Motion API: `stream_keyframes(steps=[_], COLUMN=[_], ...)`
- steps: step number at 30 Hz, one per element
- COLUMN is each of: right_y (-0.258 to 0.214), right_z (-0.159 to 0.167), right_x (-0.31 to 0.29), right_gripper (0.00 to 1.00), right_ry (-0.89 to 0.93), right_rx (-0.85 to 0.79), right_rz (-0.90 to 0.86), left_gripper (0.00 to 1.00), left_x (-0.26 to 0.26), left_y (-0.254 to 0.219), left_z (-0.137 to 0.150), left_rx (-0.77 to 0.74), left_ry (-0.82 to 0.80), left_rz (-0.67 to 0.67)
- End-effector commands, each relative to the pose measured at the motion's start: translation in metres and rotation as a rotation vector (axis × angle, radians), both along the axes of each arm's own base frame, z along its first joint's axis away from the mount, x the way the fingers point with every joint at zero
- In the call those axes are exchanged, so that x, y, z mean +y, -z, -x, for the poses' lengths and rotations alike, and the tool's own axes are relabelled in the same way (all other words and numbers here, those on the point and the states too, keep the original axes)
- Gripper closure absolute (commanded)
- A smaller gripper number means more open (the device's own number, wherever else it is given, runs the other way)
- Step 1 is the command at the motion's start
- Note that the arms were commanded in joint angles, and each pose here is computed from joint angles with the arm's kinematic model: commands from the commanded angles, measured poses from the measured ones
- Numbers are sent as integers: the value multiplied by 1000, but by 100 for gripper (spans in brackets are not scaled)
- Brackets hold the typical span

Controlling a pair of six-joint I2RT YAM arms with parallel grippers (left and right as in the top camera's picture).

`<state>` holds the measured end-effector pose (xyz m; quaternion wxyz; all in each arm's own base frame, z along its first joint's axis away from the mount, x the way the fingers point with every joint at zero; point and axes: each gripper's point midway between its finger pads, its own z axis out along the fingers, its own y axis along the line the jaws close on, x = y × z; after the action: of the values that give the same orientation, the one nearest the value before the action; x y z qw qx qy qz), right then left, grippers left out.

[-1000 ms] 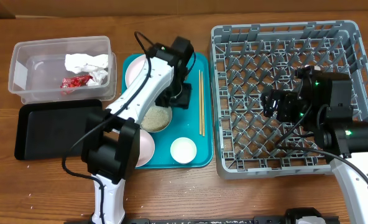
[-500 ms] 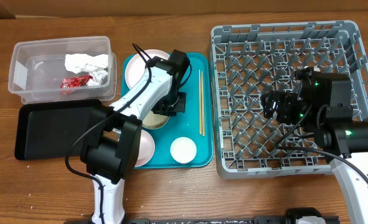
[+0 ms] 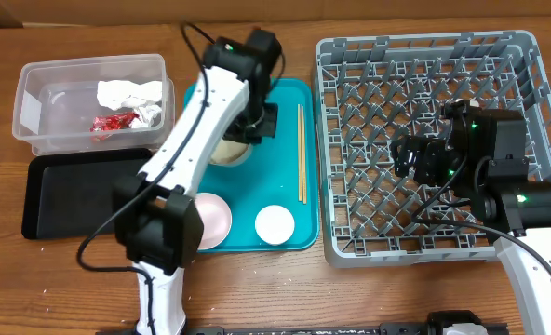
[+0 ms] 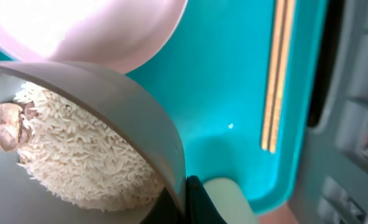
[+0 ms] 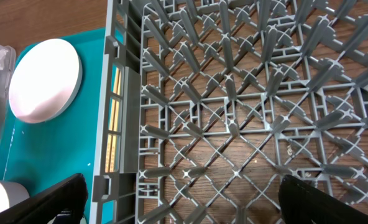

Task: Sort waste into correct bins and load items into the dishwasher
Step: 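Move the left gripper to the rice bowl and grasp its rim, then carry the rice bowl left and tip the rice onto the black tray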

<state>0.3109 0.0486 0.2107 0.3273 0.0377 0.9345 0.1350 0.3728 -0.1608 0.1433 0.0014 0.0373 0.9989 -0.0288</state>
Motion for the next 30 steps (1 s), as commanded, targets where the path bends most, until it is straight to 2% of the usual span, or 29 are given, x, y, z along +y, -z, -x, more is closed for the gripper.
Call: stream_keyframes(steps=[1, 9, 14, 19, 25, 30], right_y=[-12, -14, -15, -15, -15, -15], right_z=[-4, -7, -8, -8, -7, -7], right_x=[0, 0, 0, 1, 3, 4], right_gripper=[0, 0, 0, 0, 0, 0], right_ry=[-4, -4, -4, -4, -10, -14], right_rx=[-32, -49, -54, -53, -52, -51], right_rz=[-2, -4, -4, -5, -16, -20], left_gripper=[96, 96, 96, 96, 96, 96], left_x=[35, 124, 153, 178, 230, 268], left_y=[-48, -78, -68, -50, -23, -22], left_z=[-2, 15, 23, 31, 45, 50], left_rx=[-72, -46, -61, -160, -307, -458], left_ry=[-32, -118, -107, -157, -382, -553], left_rz=[68, 308, 599, 874, 1047, 1166])
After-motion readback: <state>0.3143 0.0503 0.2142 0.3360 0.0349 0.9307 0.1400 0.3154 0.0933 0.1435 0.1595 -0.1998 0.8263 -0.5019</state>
